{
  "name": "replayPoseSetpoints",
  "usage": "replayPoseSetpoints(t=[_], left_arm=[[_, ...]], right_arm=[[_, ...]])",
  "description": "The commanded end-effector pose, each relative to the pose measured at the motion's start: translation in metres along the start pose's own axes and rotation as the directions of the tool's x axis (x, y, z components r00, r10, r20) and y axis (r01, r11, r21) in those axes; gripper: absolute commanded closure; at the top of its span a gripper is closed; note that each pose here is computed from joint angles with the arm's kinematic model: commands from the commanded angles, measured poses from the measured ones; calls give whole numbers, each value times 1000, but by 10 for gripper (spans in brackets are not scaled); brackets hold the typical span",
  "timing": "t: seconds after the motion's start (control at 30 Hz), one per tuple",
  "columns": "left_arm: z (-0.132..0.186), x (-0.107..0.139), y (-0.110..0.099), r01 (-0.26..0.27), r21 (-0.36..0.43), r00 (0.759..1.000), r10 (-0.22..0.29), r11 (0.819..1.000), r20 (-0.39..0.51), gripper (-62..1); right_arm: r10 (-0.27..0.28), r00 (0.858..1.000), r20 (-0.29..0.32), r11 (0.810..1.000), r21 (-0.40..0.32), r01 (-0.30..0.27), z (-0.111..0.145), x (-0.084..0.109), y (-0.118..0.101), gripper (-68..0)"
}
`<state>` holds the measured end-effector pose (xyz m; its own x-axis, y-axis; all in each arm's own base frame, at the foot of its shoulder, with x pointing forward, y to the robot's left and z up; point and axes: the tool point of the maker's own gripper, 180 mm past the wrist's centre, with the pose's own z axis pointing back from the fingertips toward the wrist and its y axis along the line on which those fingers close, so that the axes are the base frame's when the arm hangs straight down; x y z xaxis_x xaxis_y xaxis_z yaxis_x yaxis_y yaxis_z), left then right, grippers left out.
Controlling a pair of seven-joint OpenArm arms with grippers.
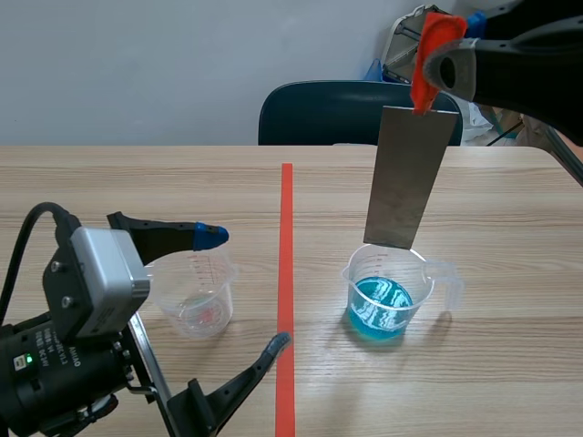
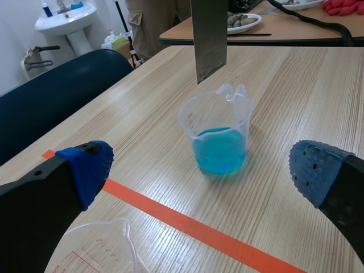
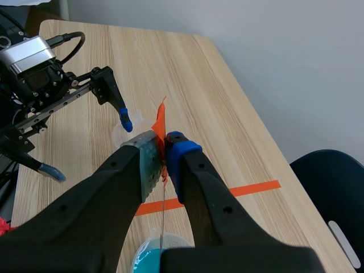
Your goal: Do the redox reaction experiment
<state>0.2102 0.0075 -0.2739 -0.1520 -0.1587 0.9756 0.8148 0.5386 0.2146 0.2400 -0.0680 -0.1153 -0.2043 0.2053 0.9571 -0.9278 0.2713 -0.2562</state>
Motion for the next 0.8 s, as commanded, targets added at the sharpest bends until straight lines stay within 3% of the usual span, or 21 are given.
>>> replayPoseSetpoints(t=[0.0,0.5,0.67,0.7,0.77], left_arm=[[0,5,-2,-17,5,1000,17,1000,20,-623],[0,5,-2,-17,6,1000,17,1000,18,-611],[0,5,-2,-17,6,1000,17,1000,18,-113],[0,5,-2,-17,6,1000,17,1000,18,-45],[-1,6,-2,-17,6,1000,17,1000,21,-19]], right_arm=[[22,999,25,1000,-4,-22,2,11,-5,-6],[22,999,24,1000,-4,-22,2,11,-5,-6],[22,999,24,1000,-4,-22,2,11,-5,-6],[22,999,24,1000,-4,-22,2,11,-5,-6],[22,999,24,1000,-4,-22,2,11,-5,-6]])
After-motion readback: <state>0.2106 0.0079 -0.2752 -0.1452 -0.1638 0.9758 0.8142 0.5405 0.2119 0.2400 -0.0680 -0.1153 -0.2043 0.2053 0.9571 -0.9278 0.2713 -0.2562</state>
